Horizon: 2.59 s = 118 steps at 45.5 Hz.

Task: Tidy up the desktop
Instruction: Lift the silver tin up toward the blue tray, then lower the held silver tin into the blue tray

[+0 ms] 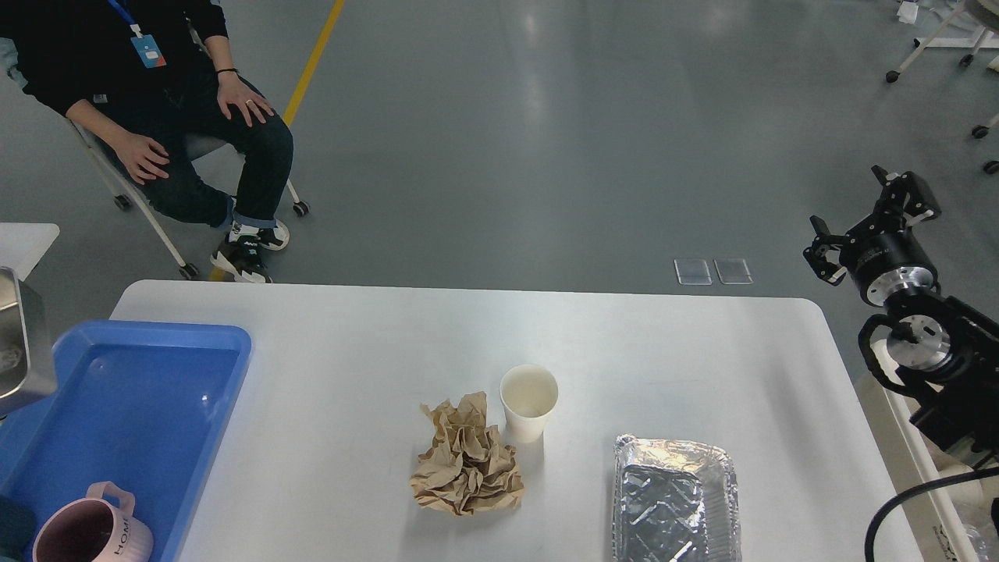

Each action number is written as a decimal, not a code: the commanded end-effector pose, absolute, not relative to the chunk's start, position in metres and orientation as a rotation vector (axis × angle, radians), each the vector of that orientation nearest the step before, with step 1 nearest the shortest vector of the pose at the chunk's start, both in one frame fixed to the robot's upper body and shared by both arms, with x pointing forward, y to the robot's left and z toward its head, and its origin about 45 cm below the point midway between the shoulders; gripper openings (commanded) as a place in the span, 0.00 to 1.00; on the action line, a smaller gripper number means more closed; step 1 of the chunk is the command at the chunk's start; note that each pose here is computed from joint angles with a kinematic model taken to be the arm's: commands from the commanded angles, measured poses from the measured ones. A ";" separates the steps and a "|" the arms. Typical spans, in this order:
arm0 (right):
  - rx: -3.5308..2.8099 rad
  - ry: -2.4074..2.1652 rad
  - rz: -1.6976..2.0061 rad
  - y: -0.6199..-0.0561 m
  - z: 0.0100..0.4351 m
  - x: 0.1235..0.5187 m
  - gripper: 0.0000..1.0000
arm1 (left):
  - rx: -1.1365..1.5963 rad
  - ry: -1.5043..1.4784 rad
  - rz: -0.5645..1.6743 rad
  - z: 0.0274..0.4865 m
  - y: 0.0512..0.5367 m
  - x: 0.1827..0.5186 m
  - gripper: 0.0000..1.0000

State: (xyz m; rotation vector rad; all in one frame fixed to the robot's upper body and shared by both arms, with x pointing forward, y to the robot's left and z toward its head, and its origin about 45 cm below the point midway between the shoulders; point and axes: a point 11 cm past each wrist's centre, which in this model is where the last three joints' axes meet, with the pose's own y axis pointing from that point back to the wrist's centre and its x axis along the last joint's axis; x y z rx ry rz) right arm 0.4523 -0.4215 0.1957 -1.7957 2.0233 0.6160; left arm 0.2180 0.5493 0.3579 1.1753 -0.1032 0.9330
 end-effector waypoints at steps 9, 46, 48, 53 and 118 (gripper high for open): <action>-1.800 2.015 0.604 -0.420 0.202 0.456 1.00 | 1.151 -0.135 0.946 0.362 0.548 0.232 0.00; -1.813 1.997 0.623 -0.402 0.200 0.462 1.00 | 0.989 0.235 1.222 0.142 0.536 0.318 0.00; -1.813 1.994 0.620 -0.402 0.201 0.463 1.00 | 0.986 0.250 1.220 0.135 0.531 0.317 0.00; -1.814 1.994 0.622 -0.402 0.201 0.463 1.00 | 0.999 0.278 1.211 0.126 0.525 0.317 0.00; -1.821 1.976 0.639 -0.391 0.199 0.466 1.00 | 1.050 0.381 1.235 0.104 0.514 0.314 0.83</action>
